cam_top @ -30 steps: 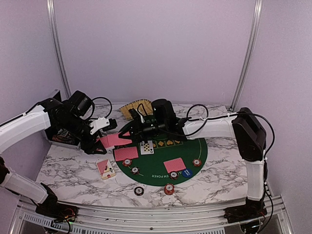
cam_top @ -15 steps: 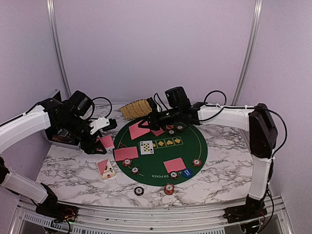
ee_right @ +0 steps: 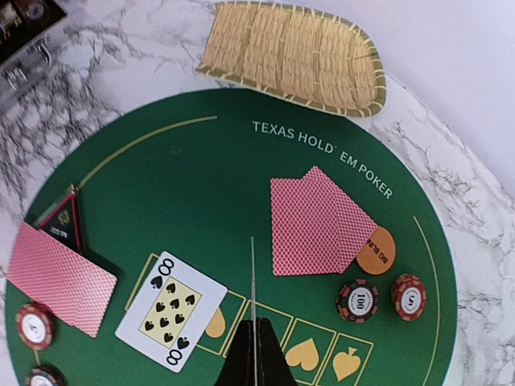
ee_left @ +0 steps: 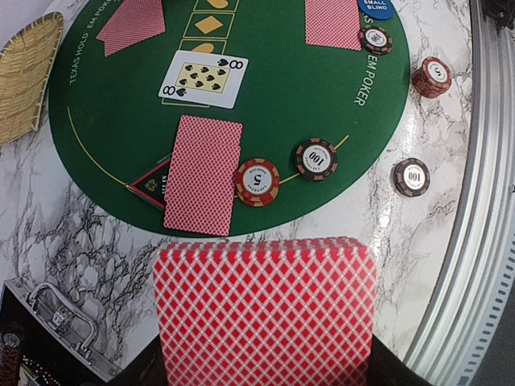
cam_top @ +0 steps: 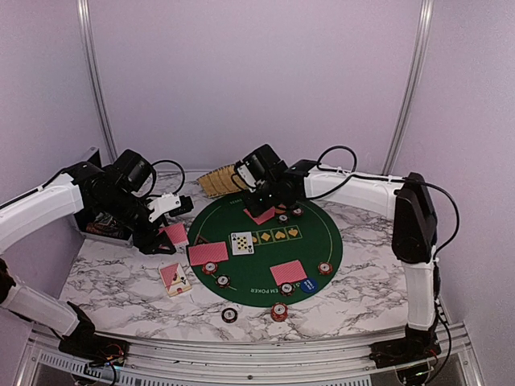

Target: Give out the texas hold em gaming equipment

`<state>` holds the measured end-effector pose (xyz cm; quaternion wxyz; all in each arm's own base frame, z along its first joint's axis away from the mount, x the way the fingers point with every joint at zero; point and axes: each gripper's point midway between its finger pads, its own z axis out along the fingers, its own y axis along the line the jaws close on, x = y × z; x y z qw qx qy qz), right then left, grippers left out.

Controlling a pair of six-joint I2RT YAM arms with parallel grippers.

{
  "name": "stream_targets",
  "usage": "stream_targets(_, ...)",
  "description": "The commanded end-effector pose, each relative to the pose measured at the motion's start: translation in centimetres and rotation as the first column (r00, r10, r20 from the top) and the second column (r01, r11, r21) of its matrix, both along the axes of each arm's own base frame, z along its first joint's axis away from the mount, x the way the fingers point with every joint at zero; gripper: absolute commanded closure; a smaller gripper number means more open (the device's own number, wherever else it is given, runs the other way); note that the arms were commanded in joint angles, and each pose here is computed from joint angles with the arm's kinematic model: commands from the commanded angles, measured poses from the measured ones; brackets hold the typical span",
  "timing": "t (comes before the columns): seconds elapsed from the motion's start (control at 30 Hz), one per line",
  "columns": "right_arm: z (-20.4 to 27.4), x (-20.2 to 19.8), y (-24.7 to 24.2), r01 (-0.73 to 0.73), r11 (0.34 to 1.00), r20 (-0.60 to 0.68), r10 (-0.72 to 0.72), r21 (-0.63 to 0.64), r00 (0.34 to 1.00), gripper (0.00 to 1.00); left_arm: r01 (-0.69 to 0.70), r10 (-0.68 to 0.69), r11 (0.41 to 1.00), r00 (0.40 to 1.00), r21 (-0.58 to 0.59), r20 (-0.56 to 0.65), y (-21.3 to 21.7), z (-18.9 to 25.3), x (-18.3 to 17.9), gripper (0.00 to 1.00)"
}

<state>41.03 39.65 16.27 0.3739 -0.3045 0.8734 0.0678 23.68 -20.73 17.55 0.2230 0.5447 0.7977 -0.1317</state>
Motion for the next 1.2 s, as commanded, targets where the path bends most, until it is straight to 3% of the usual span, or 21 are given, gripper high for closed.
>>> stream_targets(0.0,-1.1,-0.3,0.2,-0.019,0.925,0.236,0.117,-0.38,0.965,1.0,-0.007,0.007,1.0,1.0,-0.018,0.008,0.0,0.8,0.1,1.0)
stream_targets(0.43,-7.8,-1.9,2.0,-0.048,0.735,0.323,0.354,-0.676,0.878,1.0,-0.009,0.009,1.0,1.0,-0.015,0.017,0.2,0.9,0.0,1.0)
stream_targets(0.67,-9.9,-2.1,2.7,-0.093,0.741,0.295,0.375,-0.665,0.879,1.0,-0.008,0.009,1.0,1.0,-0.01,0.017,0.3,0.7,0.0,1.0)
stream_targets(1.17,-11.0,-5.0,2.9,-0.232,0.818,0.168,0.368,-0.527,0.914,0.58,-0.009,0.01,1.0,1.0,-0.014,0.021,0.2,0.9,0.0,1.0)
